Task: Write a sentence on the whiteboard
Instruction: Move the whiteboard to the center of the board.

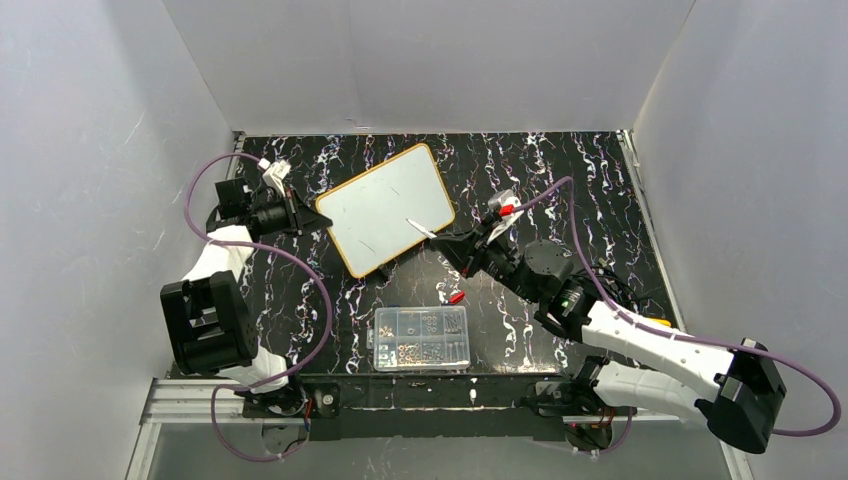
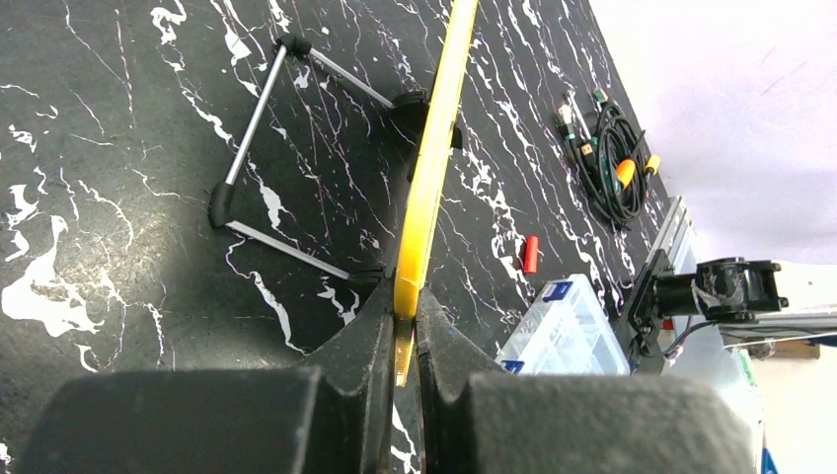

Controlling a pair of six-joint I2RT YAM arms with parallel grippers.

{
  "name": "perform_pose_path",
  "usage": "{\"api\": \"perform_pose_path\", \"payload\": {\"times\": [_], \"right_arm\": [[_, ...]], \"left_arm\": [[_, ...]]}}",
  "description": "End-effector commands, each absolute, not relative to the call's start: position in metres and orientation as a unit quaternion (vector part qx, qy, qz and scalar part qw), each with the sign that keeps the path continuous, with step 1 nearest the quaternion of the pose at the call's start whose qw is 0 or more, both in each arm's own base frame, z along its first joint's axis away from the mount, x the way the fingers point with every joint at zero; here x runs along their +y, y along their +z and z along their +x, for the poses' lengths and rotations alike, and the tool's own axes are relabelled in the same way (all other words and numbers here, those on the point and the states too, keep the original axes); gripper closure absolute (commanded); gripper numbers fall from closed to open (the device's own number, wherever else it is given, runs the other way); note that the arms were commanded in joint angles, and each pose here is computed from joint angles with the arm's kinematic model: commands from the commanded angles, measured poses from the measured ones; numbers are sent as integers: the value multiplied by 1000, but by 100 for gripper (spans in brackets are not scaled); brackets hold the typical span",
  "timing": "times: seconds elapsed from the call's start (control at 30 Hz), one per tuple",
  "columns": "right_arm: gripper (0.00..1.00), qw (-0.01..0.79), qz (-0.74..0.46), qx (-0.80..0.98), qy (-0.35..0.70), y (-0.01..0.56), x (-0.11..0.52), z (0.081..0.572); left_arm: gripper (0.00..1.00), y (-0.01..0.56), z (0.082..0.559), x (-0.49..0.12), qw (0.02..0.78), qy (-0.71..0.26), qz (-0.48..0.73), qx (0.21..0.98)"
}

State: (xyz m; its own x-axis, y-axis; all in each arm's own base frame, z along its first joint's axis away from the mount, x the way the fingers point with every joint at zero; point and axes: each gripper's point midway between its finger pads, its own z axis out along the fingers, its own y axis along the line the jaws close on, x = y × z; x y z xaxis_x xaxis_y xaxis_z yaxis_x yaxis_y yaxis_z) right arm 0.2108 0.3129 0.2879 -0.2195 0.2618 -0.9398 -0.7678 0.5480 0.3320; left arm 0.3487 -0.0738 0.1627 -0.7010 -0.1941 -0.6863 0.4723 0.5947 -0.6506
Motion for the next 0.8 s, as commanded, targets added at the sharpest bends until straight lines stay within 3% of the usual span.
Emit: {"api": "perform_pose_path", "payload": {"times": [0.0,0.3,0.77], "right_arm": [[99,604,-199,633,442,301,308,204],[99,609,-197,634,434,301,297,199],[99,610,-186,640,430,301,287,197]], "left_arm": [[100,161,331,-83,369,-463,117,797],[100,152,298,-107,356,-435,161,811],[100,156,267,-140,324,-468,196,799]]}}
